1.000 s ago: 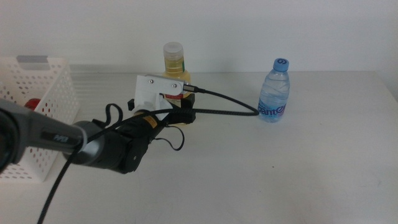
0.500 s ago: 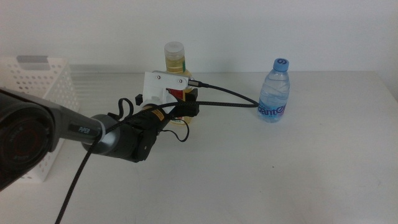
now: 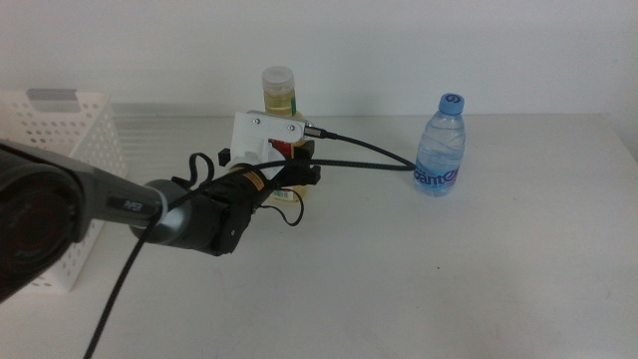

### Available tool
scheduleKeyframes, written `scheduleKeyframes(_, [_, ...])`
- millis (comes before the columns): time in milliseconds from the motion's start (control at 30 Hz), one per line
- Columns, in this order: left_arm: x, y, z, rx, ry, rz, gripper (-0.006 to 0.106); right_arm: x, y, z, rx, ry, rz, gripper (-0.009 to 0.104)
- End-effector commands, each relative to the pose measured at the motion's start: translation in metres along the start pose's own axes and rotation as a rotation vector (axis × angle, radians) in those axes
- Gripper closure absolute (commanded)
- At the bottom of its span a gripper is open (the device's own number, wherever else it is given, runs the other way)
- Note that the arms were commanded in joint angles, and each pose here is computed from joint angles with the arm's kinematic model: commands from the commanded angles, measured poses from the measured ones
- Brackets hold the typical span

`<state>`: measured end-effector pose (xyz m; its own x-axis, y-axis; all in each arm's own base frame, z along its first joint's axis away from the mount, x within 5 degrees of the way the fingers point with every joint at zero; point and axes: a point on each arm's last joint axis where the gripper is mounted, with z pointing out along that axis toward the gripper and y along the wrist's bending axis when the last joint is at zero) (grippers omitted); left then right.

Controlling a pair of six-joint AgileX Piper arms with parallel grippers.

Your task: Use arms to grab the bottles and put them into the dustbin to the left of the table.

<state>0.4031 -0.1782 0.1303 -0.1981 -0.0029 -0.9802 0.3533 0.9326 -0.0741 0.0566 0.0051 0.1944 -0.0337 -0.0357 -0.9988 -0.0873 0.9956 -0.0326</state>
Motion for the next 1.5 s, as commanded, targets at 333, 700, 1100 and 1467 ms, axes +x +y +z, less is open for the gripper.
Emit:
scheduleKeyframes(333, [-0.097,-0.007,-0.069,0.026,-0.037,0.002,0.1,-0.011,-0.001,-0.003,0.014,-0.113,-0.023,0.024])
scheduleKeyframes(700, [-0.14,-0.009,-0.124,0.028,0.192,-0.002,0.099,-0.011,-0.001,-0.003,0.014,-0.113,-0.023,0.024])
scheduleKeyframes(1100, [-0.193,0.04,-0.146,-0.088,0.587,-0.005,0.099,-0.011,-0.001,-0.003,0.014,-0.113,-0.023,0.024])
scheduleKeyframes(1467, [-0.242,0.125,-0.181,-0.253,0.632,-0.047,0.099,-0.011,-0.001,-0.003,0.014,-0.113,-0.023,0.024])
